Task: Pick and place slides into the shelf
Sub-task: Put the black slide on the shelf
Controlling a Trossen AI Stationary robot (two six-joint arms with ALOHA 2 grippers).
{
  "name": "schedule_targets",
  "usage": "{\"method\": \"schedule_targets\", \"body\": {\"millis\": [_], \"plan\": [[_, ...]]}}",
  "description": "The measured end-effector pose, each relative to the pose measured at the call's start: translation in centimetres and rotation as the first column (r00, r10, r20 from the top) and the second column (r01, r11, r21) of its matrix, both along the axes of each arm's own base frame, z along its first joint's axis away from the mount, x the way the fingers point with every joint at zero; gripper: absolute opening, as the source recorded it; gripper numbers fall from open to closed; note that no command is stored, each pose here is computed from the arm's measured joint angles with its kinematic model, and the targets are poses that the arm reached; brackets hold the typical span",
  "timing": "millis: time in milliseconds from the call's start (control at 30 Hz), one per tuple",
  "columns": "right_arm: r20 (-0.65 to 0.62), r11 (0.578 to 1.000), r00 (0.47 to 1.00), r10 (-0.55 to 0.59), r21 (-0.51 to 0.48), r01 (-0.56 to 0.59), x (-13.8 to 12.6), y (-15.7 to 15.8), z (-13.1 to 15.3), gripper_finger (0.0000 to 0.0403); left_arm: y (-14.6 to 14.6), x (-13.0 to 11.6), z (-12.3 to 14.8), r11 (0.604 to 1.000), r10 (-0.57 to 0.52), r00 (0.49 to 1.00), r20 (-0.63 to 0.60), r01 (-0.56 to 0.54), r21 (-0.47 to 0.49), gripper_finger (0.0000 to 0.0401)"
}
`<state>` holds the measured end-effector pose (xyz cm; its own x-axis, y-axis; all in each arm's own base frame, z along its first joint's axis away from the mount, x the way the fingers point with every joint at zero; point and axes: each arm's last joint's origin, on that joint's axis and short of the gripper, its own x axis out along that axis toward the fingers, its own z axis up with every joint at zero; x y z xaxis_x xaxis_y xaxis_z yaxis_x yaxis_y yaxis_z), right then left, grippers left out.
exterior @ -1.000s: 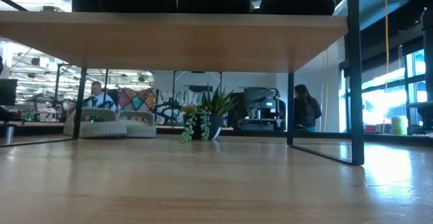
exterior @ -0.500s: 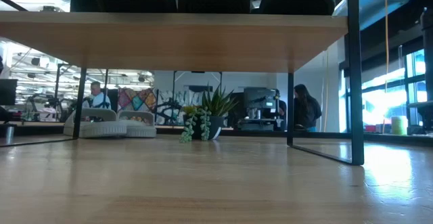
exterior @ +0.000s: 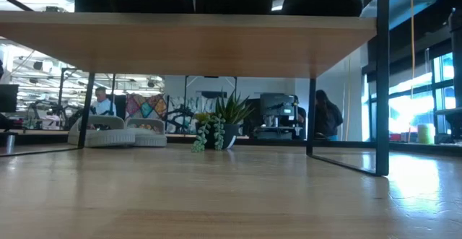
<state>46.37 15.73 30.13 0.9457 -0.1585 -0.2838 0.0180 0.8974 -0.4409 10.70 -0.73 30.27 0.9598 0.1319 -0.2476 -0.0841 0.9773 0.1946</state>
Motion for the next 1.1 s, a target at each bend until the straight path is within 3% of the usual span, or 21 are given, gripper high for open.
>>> {"method": "schedule_targets", "body": {"millis": [200,733,900,1100], "plan": [[0.016,0.998,0.998,0.053,0.025,-0.054,0.1,0.2,0.2,0.0165,0.0,-0.1,-0.3,1.000,0.002,1.000,-0.031,-0.002,-0.002,0.0182],[0.017,1.000,1.000,0.008,-0.016,-0.008,0.0,-1.1,0.9,0.0165,0.1,-0.4,-0.4,0.999,0.014,0.999,-0.034,-0.015,-0.043,0.0182],[-0.078,0.997,0.997,-0.013,-0.078,0.007,-1.4,-1.6,1.8,0.0165,0.1,-0.8,0.1,1.000,0.006,1.000,0.001,-0.006,-0.022,0.0182],[-0.175,0.998,0.984,-0.041,-0.050,0.033,-3.3,-2.3,2.9,0.0165,0.2,-1.2,1.4,1.000,0.008,0.999,0.044,-0.007,-0.022,0.0182]]}}
